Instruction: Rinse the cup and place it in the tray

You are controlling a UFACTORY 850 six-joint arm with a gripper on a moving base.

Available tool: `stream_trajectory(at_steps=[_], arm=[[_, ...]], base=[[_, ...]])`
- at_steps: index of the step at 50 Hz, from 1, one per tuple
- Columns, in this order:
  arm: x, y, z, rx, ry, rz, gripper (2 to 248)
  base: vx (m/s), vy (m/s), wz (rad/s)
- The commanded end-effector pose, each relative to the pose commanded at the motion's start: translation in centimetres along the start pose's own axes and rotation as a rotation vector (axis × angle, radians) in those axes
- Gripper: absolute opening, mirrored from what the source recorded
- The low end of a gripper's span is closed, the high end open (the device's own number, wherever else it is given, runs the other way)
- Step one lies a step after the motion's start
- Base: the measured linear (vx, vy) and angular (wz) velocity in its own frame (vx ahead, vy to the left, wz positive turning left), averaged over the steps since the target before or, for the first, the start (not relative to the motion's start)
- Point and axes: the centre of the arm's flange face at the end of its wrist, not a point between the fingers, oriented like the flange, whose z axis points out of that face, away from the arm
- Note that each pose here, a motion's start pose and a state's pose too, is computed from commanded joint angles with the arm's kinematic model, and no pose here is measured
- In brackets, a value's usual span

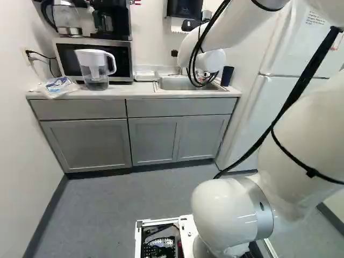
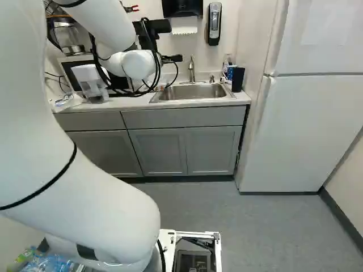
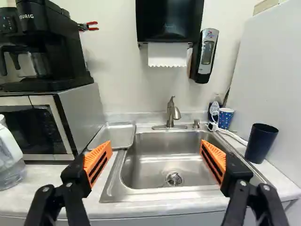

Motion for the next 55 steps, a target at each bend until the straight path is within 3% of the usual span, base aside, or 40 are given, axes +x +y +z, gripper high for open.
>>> stream_trajectory(at_steps=[55], arm=[[4.7,0.0,2.2,0.000,-0.047,0.000,247]], base=[[0.000,0.000,0.000]])
